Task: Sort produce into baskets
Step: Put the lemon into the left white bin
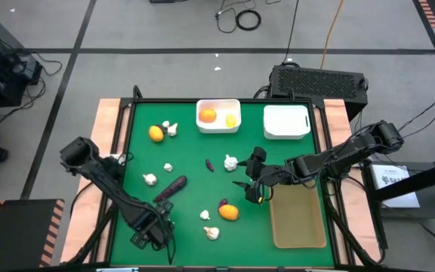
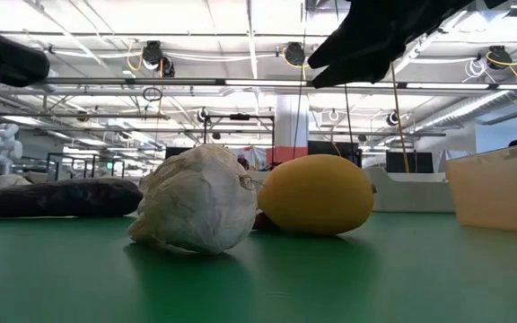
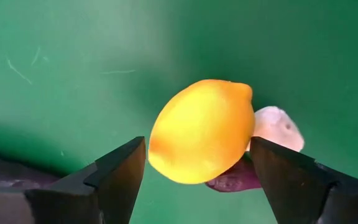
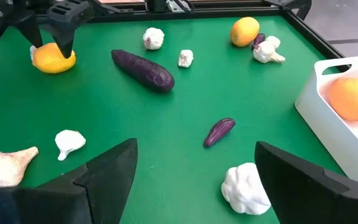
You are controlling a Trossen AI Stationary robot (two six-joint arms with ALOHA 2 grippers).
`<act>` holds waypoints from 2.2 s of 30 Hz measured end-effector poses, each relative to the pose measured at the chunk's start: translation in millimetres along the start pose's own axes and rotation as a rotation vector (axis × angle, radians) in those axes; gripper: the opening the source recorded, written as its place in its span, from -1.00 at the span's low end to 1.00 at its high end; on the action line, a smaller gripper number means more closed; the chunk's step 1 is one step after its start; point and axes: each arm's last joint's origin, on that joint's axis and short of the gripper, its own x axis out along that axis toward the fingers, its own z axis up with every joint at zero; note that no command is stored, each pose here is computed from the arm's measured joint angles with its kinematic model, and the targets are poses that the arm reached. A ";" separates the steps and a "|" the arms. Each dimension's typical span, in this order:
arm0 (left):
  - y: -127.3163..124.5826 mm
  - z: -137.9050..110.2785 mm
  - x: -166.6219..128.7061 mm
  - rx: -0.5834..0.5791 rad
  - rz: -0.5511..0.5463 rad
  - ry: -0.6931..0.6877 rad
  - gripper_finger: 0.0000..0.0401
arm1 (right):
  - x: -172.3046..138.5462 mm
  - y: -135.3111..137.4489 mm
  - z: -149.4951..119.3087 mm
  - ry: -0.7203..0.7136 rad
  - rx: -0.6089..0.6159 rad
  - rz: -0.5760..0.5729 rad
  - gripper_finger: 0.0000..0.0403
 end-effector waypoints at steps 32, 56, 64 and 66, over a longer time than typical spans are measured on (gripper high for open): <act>45.3 6.2 -50.2 0.050 0.307 0.015 0.23 | 0.0 0.1 -0.2 0.001 -0.001 0.000 0.56; 330.2 -104.8 -145.8 -0.312 0.690 -0.603 0.23 | -0.1 -0.4 -1.7 0.016 -0.045 -0.004 0.56; 387.8 -126.9 -104.1 -0.470 0.635 -0.630 0.23 | 0.0 -0.6 -2.0 0.020 -0.092 -0.005 0.56; 397.0 -127.3 -94.5 -0.510 0.629 -0.641 0.23 | 0.0 -0.7 -2.3 0.022 -0.093 -0.006 0.56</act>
